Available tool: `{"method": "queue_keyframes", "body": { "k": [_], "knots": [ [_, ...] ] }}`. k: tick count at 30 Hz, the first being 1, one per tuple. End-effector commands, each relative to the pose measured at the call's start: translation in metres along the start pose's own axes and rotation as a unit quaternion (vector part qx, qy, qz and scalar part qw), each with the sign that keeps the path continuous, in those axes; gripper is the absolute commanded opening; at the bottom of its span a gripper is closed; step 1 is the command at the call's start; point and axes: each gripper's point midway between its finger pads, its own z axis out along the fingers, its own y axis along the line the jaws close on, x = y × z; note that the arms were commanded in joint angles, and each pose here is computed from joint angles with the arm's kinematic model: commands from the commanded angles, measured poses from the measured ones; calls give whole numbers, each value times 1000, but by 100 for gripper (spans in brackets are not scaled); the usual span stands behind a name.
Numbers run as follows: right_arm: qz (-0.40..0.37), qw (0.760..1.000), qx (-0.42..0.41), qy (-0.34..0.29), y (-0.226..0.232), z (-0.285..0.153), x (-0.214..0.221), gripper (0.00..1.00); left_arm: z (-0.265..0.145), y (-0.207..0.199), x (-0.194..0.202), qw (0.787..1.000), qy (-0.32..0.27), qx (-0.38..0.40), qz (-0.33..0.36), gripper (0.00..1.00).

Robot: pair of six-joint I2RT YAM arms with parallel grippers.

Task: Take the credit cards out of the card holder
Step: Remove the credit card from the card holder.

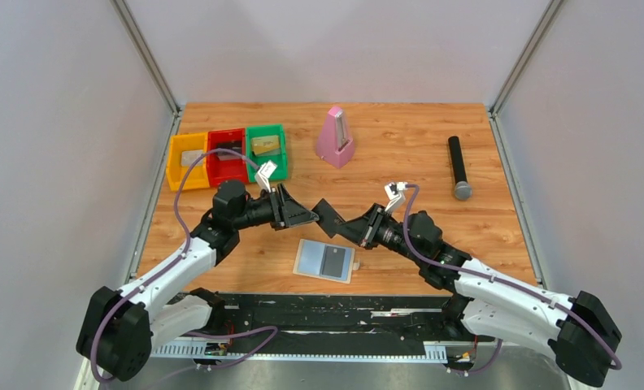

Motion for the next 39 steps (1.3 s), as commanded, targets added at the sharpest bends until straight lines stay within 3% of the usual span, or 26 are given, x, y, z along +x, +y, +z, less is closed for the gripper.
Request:
{"method": "queue_keyframes", "body": {
  "k": [1,4,8,9,13,18,21,31,39],
  "knots": [
    [18,998,-57,14,20,2,5,0,2,-7,-3,1000,-6,27,2,61],
    [29,997,-64,27,18,2,12,0,2,-11,-3,999,-10,42,1,56],
    [26,995,-78,48,16,0,23,5,2,-14,-3,998,-13,53,-3,27],
    [15,995,-81,57,16,-1,26,9,1,-15,-3,998,-14,56,-4,17],
    [-63,992,-45,95,3,-7,34,32,0,-19,0,998,-3,67,3,1],
    [-145,983,-20,114,2,-25,22,51,-1,-23,12,995,52,78,27,0],
    [-174,975,-31,135,11,-33,14,54,-6,-29,25,989,105,97,42,0],
    [-209,945,-74,241,31,-12,11,49,-15,-42,51,969,204,127,58,2],
    [-201,928,-104,296,32,10,18,39,-11,-48,65,961,231,136,70,3]
  ]
}}
